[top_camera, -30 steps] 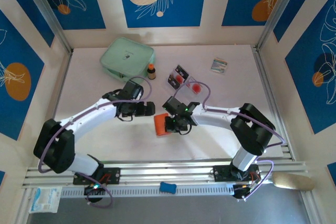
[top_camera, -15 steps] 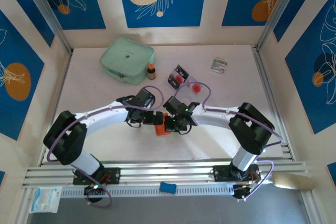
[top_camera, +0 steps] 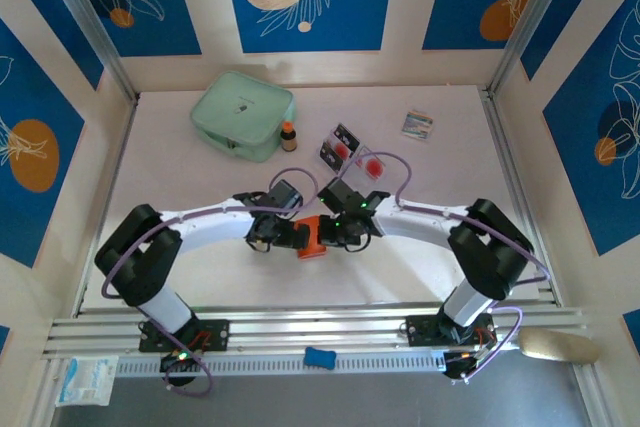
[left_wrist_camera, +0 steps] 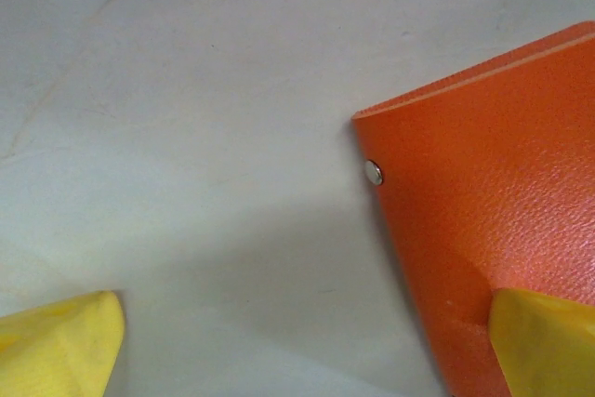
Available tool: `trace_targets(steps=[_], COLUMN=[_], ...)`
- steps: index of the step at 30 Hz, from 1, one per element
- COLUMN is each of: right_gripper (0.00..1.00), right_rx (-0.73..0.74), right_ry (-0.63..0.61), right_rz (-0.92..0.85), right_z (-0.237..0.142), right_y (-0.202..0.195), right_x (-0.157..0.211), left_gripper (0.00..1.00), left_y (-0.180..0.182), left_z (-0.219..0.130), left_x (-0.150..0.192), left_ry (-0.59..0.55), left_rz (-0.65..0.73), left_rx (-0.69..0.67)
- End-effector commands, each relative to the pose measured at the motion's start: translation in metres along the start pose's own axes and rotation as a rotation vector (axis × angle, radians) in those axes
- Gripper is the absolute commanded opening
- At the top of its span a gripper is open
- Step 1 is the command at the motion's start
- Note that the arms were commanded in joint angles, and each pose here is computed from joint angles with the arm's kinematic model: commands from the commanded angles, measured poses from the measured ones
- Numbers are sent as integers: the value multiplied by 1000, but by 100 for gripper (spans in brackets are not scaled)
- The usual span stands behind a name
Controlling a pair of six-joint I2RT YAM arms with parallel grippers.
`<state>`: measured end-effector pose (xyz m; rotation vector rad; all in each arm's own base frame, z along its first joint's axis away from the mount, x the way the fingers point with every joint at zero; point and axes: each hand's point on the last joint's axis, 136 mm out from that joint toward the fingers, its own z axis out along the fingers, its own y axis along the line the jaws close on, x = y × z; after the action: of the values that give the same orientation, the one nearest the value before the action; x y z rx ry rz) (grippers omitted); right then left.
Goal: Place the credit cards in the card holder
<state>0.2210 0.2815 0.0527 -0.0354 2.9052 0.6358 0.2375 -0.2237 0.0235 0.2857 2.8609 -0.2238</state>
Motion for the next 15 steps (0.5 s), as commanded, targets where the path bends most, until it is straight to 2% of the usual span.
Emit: trace_targets(steps=[1, 3, 4, 6, 9, 15], right_gripper=[0, 1, 4, 19, 33, 36], right_rx=[-5, 0, 0, 3, 14, 29], right_ry=[-36, -38, -38, -30, -16, 5], right_rz=[7, 20, 24, 22, 7, -13], right_z=[-21, -24, -25, -25, -23, -14], right_y=[-6, -12, -13, -14, -13, -9], right_x=[-9, -13, -15, -17, -20, -26], left_gripper=[100, 100, 100, 100, 100, 100], left_y=[20, 23, 23, 25, 25, 26], left_z=[8, 10, 9, 10, 11, 12], left_x=[19, 21, 21, 23, 25, 28], left_ry=[53, 58, 59, 63, 69, 72], left_rz=[55, 73, 82, 100, 117, 122], left_rx=[-122, -149, -160, -184, -201, -213])
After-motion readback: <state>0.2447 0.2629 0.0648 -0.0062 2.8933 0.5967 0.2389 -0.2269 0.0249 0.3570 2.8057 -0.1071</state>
